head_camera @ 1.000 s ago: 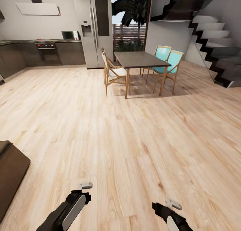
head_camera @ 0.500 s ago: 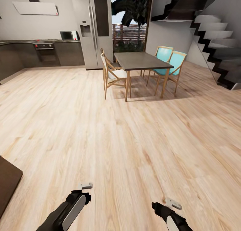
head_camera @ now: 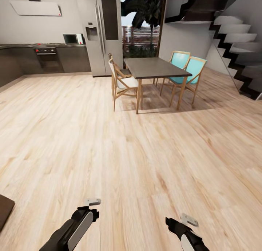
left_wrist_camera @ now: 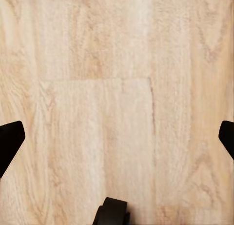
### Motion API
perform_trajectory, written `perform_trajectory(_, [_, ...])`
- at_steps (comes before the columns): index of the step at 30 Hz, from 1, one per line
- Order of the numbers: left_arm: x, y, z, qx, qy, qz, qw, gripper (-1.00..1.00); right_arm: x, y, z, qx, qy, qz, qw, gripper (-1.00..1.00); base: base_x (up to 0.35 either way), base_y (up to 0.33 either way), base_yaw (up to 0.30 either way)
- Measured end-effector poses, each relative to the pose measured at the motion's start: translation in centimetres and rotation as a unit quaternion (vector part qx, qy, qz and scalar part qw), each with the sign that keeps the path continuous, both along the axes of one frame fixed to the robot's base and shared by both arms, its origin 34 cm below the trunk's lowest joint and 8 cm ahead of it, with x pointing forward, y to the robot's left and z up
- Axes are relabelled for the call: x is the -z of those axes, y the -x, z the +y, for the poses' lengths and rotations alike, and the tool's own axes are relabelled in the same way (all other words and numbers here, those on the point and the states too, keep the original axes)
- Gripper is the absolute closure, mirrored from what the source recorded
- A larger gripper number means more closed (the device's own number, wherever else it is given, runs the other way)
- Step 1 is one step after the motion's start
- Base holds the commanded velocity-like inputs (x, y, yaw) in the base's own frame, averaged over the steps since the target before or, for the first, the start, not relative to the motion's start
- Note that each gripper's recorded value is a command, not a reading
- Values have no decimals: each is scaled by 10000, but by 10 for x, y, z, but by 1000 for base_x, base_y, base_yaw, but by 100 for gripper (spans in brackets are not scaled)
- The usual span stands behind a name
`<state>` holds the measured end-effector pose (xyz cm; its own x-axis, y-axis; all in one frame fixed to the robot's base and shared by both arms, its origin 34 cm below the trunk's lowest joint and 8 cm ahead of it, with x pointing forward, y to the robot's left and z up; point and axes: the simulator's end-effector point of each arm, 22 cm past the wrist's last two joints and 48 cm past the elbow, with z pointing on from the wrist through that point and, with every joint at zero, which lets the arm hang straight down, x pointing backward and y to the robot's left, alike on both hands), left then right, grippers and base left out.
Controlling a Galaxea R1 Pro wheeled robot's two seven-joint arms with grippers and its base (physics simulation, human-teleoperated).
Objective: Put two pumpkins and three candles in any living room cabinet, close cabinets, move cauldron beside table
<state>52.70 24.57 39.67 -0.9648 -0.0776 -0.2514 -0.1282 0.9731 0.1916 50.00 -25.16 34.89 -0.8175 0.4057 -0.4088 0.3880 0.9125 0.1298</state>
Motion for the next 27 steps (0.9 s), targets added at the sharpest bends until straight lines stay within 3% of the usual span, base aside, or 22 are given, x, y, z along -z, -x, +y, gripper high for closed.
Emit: perform_trajectory(27, [3,4,2,-3,-32,52,10000,-100,0,0,0,-16,15,-3,10000,-100,327,0,0])
